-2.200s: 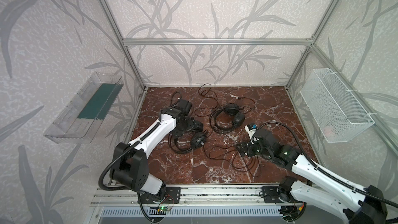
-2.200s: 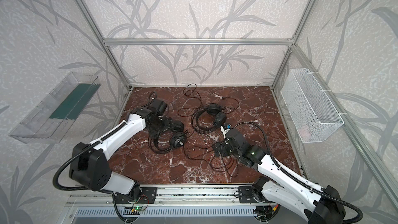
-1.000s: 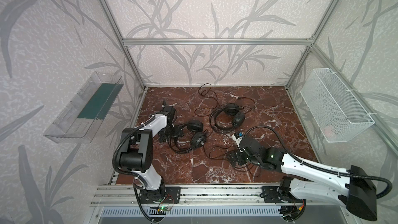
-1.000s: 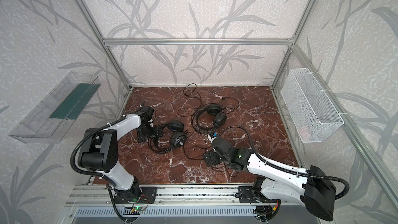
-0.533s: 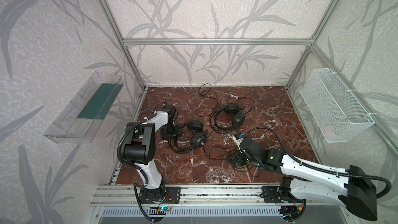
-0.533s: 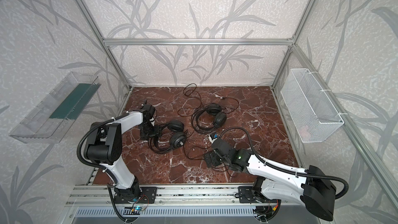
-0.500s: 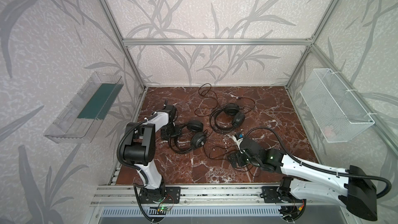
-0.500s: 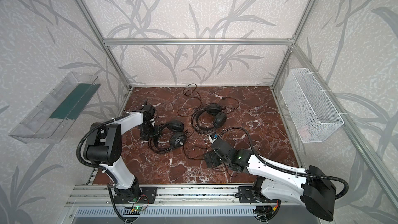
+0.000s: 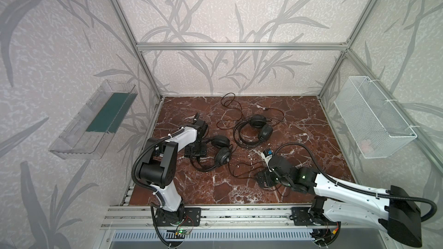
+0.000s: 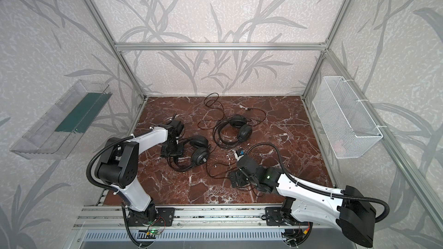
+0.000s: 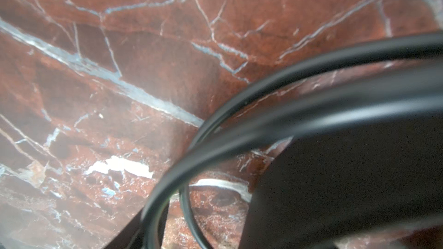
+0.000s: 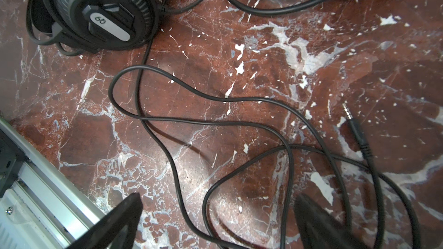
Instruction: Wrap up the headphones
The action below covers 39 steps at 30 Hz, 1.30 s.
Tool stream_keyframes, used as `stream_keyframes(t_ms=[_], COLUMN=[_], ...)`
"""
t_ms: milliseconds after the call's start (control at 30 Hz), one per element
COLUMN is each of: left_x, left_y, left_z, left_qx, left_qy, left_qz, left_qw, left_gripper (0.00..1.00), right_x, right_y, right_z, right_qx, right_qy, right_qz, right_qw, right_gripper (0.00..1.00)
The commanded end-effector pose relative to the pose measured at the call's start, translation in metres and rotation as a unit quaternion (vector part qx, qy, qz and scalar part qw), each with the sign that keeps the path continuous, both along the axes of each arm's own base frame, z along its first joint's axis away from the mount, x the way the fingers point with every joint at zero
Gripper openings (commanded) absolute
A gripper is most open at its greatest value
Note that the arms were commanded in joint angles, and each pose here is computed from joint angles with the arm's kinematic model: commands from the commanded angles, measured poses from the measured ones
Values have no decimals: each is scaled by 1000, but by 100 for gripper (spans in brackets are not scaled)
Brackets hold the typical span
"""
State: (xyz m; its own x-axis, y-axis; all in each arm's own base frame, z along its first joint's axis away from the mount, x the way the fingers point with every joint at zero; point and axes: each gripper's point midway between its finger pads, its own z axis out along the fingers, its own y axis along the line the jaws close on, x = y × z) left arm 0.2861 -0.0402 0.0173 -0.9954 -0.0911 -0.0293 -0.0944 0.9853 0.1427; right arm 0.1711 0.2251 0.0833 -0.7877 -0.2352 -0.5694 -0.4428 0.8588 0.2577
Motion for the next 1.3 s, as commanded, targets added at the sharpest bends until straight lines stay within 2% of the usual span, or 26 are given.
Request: stream_keyframes(t_ms=[0, 200, 300, 433, 567, 667, 767, 1000, 1200, 1267], left_x=[-25, -22, -20, -22, -25, -29, -37, -46, -50, -50], left_y=[8, 8, 9, 7, 2, -3, -13, -10, -13, -14], left_z=[-16, -14, -9, -11, -9, -4, -6, -10, -27, -30], left_qx=[20, 16, 15, 15, 12, -12, -57, -41, -50, -52], left_qy=[60, 54, 43, 48, 44, 22, 7, -16, -13, -14], left_qz=[3, 3, 4, 10, 32, 69, 117, 147, 159, 159], left_qw=[998, 998, 999, 999, 998, 997, 991, 988, 986, 986], left_gripper=[57, 36, 30, 32, 55, 62, 62, 59, 46, 45], right_x=[0, 0, 0, 0, 1, 1, 1, 1, 1, 1], right_y=[-1, 0, 0, 0, 2, 3, 4, 12, 19, 18], right_z=[2, -2, -3, -4, -2, -1, -2, 0, 4, 5], right_qx=[5, 5, 5, 4, 5, 7, 6, -5, -5, -5], right_qy=[-8, -2, 0, -1, -1, -1, 1, 9, 14, 14], right_qz=[-5, -5, -6, -6, -4, -5, -2, 16, 22, 21], right_qw=[1000, 1000, 1000, 1000, 1000, 1000, 1000, 1000, 1000, 1000], right_gripper=[99, 99, 99, 99, 99, 99, 99, 99, 99, 99])
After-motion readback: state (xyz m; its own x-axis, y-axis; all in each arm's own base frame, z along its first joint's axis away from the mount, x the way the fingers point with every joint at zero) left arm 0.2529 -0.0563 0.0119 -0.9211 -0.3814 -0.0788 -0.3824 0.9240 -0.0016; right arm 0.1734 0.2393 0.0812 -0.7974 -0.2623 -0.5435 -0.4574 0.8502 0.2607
